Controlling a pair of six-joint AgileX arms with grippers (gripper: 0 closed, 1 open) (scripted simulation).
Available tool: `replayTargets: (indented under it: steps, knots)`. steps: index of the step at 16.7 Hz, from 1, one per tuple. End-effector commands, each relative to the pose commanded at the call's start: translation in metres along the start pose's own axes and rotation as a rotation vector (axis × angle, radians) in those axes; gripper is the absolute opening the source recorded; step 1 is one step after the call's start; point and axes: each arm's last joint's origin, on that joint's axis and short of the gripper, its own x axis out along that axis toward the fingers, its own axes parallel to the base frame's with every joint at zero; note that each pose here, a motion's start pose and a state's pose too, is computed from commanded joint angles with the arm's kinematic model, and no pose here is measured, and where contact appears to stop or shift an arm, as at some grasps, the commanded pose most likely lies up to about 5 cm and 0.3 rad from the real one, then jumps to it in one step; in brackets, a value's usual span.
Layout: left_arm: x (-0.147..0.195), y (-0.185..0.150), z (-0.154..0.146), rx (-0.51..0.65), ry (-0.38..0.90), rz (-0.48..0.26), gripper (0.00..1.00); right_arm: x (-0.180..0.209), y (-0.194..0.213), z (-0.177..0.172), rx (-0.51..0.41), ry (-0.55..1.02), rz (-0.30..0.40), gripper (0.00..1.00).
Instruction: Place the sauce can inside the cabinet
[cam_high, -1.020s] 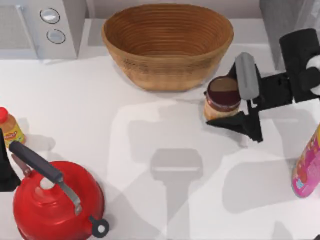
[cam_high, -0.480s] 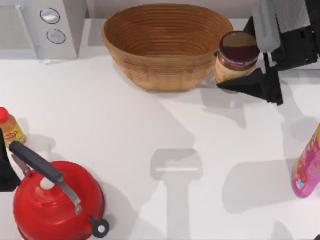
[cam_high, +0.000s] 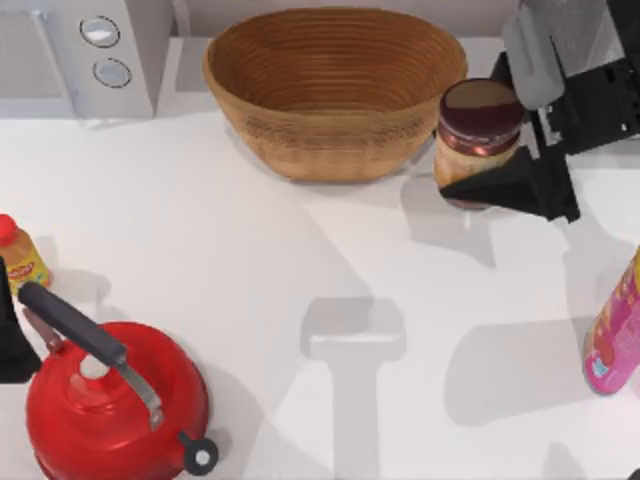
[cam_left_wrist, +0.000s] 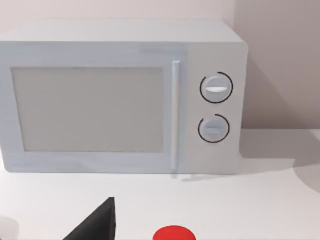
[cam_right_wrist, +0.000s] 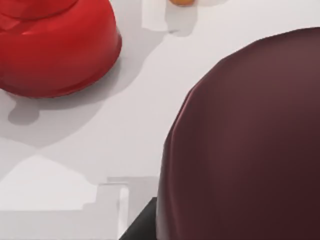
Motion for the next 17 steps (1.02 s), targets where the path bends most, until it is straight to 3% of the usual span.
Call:
replayTargets:
  steps: [4,8,12,17]
  knots:
    - [0.000,0.000,0.000,0.000,0.000,0.000,1.00,-0.002,0.000,-0.001,0.003,0.003,-0.012,0.00]
    - [0.000,0.000,0.000,0.000,0.000,0.000,1.00,-0.029,0.020,0.011,-0.009,0.058,-0.149,0.00]
    - [0.000,0.000,0.000,0.000,0.000,0.000,1.00,-0.072,0.073,0.025,0.005,0.125,-0.434,0.00]
    - [0.000,0.000,0.000,0.000,0.000,0.000,1.00,-0.107,0.175,0.021,0.063,0.076,-0.912,0.00]
